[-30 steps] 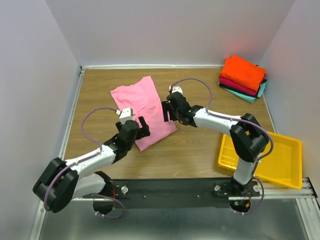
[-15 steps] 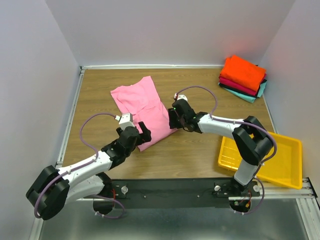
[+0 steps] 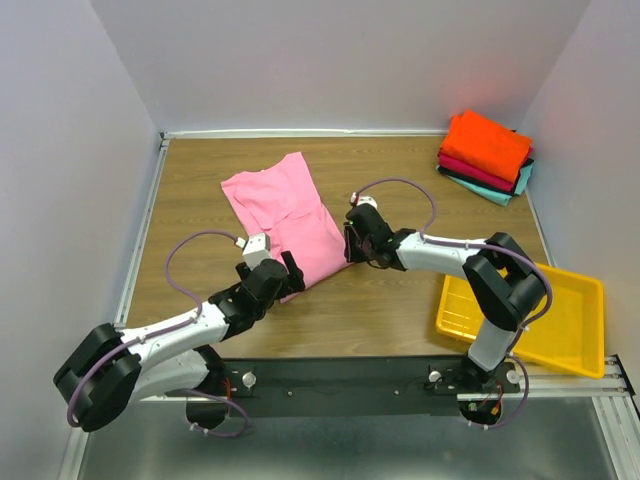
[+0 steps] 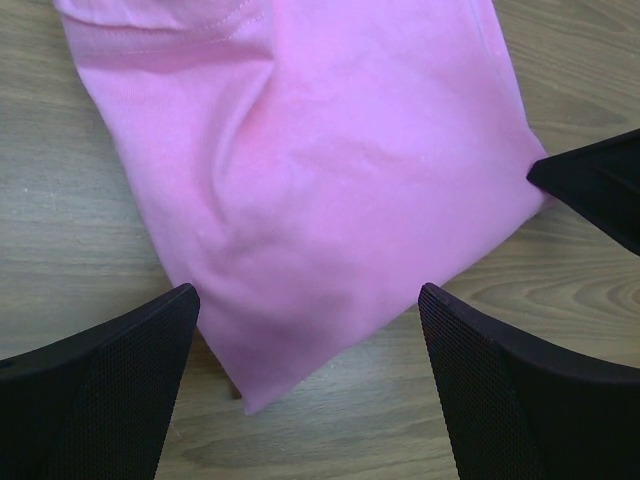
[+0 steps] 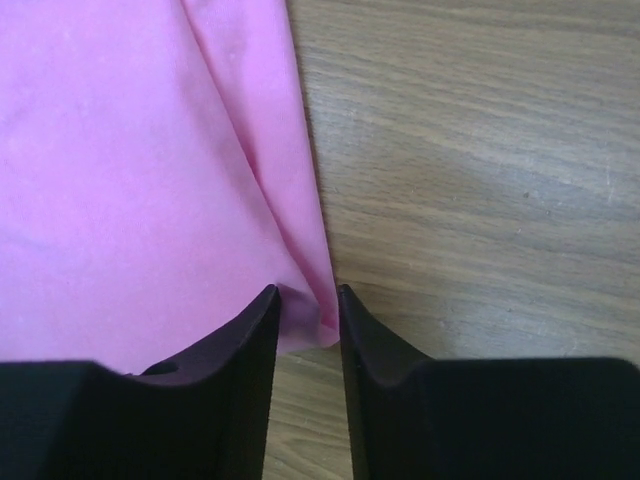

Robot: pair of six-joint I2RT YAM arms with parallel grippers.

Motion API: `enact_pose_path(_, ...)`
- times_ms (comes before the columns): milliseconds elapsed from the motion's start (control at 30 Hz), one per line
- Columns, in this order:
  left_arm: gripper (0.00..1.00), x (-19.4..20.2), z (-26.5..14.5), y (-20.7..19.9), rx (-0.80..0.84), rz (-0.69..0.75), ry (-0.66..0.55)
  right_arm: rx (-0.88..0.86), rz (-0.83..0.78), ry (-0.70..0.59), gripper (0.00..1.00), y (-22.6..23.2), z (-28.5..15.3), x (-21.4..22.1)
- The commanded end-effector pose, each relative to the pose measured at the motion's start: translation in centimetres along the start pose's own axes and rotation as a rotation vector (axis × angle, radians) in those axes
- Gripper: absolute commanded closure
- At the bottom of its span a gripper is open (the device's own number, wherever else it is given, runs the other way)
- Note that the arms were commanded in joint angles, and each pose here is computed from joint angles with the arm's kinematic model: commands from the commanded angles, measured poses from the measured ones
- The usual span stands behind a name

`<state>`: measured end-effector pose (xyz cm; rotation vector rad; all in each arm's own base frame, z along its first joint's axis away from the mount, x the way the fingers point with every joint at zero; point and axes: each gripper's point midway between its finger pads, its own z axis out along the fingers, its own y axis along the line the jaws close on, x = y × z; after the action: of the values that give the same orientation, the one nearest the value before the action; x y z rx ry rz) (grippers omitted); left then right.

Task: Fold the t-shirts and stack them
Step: Fold the tshirt

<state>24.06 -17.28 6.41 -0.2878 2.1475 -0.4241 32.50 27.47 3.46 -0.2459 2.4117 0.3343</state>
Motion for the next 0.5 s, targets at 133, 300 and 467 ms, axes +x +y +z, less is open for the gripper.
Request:
enact_pose_path(133, 0.02, 0.6, 0.0, 0.5, -0.08, 0.006, 0.002, -0.029, 0.032, -0.01, 0.68, 0.2, -1.1, 0.1)
enact_pose_path(300, 0.02, 1.1, -0.1, 0.6, -0.111, 0.01, 0.012, -0.036, 0.044, 0.006, 0.68, 0.0, -1.4, 0.9)
enact_pose_path(467, 0.02, 1.8, -0.3, 0.5, -0.122, 0.011, 0.026, -0.037, 0.045, 0.043, 0.65, -0.2, -1.0, 2.3)
